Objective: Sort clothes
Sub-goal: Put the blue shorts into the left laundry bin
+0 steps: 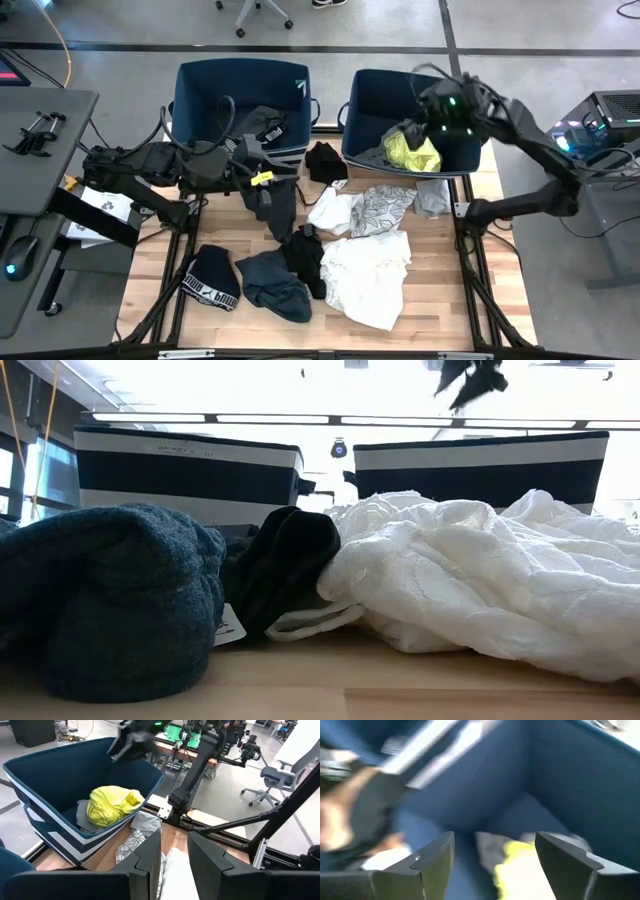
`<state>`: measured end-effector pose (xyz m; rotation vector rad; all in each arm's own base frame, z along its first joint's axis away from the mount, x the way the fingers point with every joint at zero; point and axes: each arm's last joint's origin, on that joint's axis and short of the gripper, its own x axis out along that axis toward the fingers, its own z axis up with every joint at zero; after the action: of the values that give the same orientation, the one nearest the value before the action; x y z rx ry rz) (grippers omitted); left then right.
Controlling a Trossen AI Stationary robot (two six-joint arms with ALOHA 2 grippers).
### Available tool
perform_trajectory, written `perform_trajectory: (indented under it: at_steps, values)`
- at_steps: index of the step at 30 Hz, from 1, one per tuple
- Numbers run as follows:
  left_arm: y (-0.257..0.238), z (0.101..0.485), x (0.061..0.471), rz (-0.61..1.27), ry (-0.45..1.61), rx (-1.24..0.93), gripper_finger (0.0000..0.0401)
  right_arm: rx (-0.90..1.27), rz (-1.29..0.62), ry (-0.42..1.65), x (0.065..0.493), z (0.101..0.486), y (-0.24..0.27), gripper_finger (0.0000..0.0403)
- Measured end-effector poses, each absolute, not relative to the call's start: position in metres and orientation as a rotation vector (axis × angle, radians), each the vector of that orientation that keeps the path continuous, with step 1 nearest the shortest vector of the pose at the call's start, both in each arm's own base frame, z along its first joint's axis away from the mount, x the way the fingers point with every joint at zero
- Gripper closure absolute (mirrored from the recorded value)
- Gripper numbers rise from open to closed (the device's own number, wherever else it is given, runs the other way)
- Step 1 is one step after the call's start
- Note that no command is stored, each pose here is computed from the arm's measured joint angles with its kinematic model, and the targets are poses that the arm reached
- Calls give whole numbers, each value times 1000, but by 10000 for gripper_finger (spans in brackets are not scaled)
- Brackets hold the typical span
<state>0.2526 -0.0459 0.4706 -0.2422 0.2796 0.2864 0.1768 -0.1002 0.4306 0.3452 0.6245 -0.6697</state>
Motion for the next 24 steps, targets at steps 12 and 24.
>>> perform_trajectory:
  at_steps: [12,24]
  values:
    - [-47,445,257,331,424,-232,316,331,20,168,228,412,1,137]
    - [-64,360,267,282,795,-452,318,430,64,337,251,351,27,137]
